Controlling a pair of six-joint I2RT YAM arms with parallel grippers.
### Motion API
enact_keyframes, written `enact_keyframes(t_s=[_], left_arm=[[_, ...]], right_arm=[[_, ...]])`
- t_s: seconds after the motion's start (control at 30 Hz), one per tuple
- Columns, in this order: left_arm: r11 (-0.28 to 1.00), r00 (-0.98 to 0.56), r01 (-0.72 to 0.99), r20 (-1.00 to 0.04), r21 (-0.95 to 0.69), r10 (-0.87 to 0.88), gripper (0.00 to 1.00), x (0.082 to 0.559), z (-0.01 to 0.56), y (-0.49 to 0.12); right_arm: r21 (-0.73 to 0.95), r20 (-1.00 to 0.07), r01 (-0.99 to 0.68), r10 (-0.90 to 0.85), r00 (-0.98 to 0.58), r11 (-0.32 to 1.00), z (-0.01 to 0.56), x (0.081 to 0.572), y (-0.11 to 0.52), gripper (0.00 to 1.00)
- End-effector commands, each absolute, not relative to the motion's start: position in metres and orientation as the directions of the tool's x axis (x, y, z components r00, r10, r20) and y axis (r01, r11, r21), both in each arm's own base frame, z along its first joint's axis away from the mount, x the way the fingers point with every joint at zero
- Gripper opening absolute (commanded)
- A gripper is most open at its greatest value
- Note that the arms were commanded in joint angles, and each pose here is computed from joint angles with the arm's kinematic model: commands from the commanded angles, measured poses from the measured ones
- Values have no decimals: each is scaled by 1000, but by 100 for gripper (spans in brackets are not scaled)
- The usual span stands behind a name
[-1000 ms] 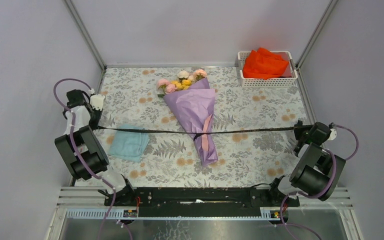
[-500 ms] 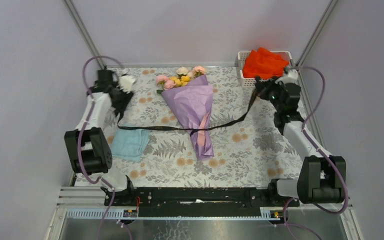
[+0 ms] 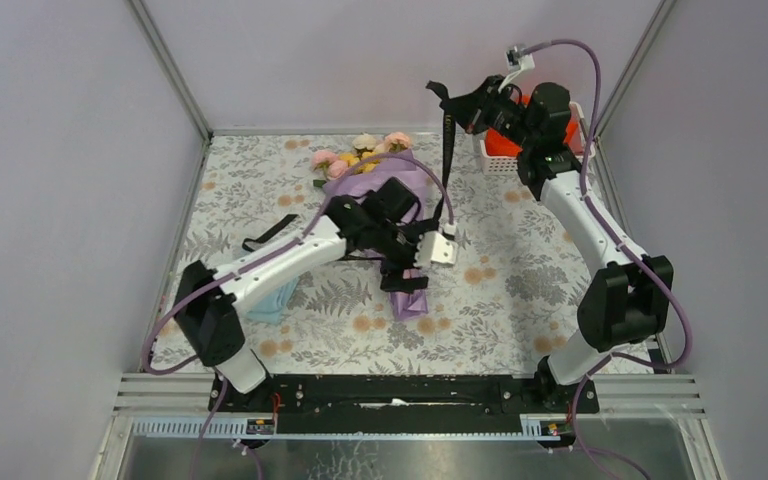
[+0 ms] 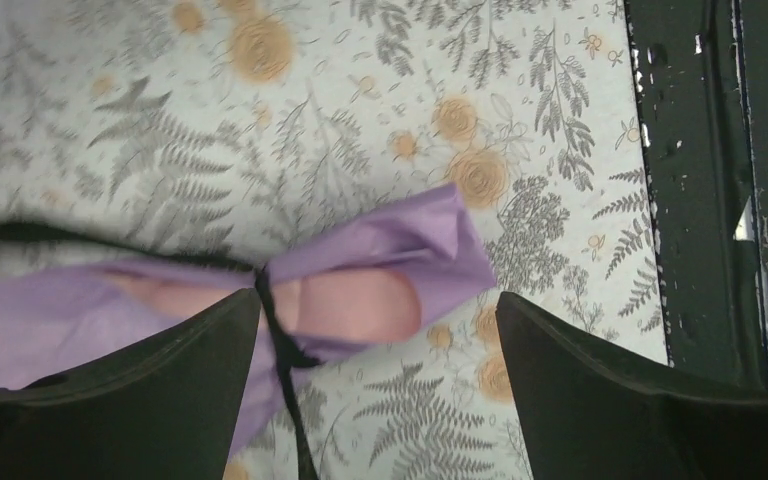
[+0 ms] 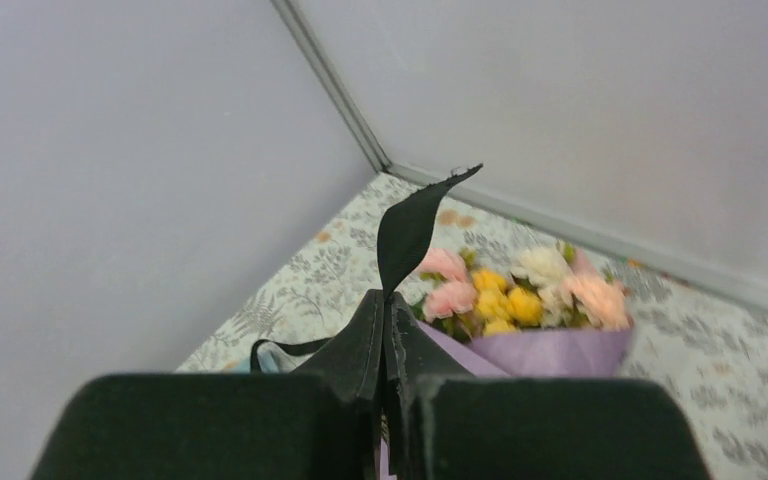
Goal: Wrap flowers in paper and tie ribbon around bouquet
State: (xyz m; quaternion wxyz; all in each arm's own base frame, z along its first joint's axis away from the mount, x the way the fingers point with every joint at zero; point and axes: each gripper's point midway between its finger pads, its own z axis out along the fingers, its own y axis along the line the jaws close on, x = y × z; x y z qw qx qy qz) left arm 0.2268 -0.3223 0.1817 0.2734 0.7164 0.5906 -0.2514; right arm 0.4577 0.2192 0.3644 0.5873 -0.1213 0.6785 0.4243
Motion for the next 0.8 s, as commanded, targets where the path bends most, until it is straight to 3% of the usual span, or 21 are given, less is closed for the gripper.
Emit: enact_keyframes(t_s=[0.0, 0.33, 0.4, 0.63, 0.7, 0.77], left_arm=[[-255, 290, 956, -624, 148, 726, 98, 229, 140, -353], [-344, 425, 905, -465, 252, 777, 96, 231, 36, -348], [-364, 425, 905, -465, 219, 777, 88, 218, 27, -339], [-395, 367, 918, -476, 44, 800, 36, 172, 4, -314], [-391, 342, 921, -484, 1, 806, 28, 163, 0, -310], [-391, 326, 920, -493, -30, 807, 27, 155, -2, -307]], right_arm=[[338, -930, -788, 313, -194, 514, 431, 433, 251, 0], [260, -938, -846, 331, -107, 466, 493, 415, 271, 0], [235, -937, -857, 340, -74, 459, 509, 408, 271, 0], [179, -926, -885, 377, -3, 431, 554, 382, 274, 0], [166, -924, -888, 382, 12, 428, 560, 376, 274, 0], [154, -925, -891, 379, 22, 427, 564, 371, 273, 0]])
